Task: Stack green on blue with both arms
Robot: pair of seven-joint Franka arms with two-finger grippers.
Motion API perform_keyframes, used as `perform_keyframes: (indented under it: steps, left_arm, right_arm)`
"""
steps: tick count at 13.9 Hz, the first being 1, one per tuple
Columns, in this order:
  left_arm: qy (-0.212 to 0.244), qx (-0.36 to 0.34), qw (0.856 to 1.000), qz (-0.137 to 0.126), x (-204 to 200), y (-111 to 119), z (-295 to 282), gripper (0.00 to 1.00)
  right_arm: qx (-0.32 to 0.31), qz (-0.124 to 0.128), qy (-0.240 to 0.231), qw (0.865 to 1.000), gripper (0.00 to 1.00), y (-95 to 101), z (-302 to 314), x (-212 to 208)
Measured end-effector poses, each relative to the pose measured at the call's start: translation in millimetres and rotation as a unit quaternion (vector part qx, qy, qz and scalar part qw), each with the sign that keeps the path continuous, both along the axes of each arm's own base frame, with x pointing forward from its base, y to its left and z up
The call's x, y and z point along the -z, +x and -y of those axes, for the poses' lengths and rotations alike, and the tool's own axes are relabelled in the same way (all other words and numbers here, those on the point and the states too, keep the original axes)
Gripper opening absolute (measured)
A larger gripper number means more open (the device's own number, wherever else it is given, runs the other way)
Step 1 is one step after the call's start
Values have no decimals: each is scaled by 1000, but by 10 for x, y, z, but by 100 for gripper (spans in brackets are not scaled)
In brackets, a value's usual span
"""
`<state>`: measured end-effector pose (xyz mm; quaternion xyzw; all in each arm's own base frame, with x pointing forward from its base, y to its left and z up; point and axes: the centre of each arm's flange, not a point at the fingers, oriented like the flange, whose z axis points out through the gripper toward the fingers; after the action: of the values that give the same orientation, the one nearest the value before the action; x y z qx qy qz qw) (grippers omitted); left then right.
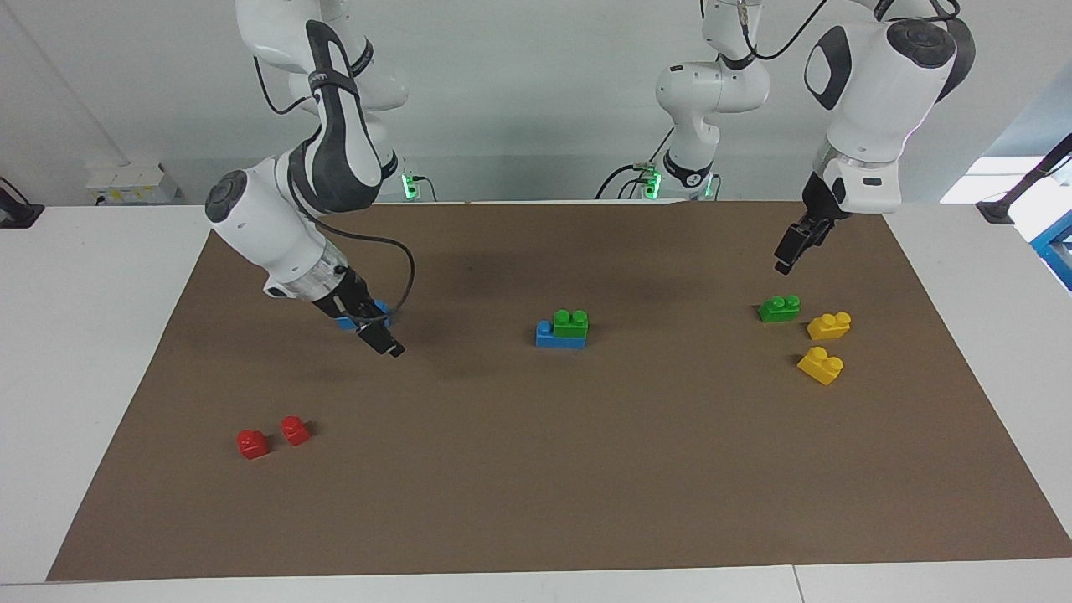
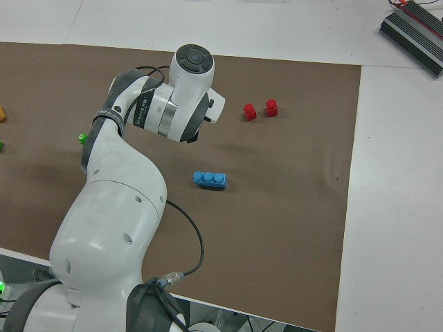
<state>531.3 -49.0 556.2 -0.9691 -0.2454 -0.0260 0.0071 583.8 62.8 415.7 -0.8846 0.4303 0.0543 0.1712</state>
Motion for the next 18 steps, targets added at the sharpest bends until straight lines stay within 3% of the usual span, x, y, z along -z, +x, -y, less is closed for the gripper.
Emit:
perform_keyframes:
  steps: [4,8,12,18]
  left_arm:
    - [3,62,998,-15,-64,-24,-55,100]
    - [3,133,990,-48,-398,-98,-184,100]
    - [0,200,978,-56,-543,-3,-348,100]
    - [-5,243,968,-59,-484,44,-410,100]
  right_arm:
    - [-148,54,-100,983,100,-173,134,-706]
    - [-249,78,-138,955,100,-464,288,-1413]
    - [-332,70,-155,928,100,-724,434,-1775]
    - [-377,51,-157,911,100,-889,575,-2139]
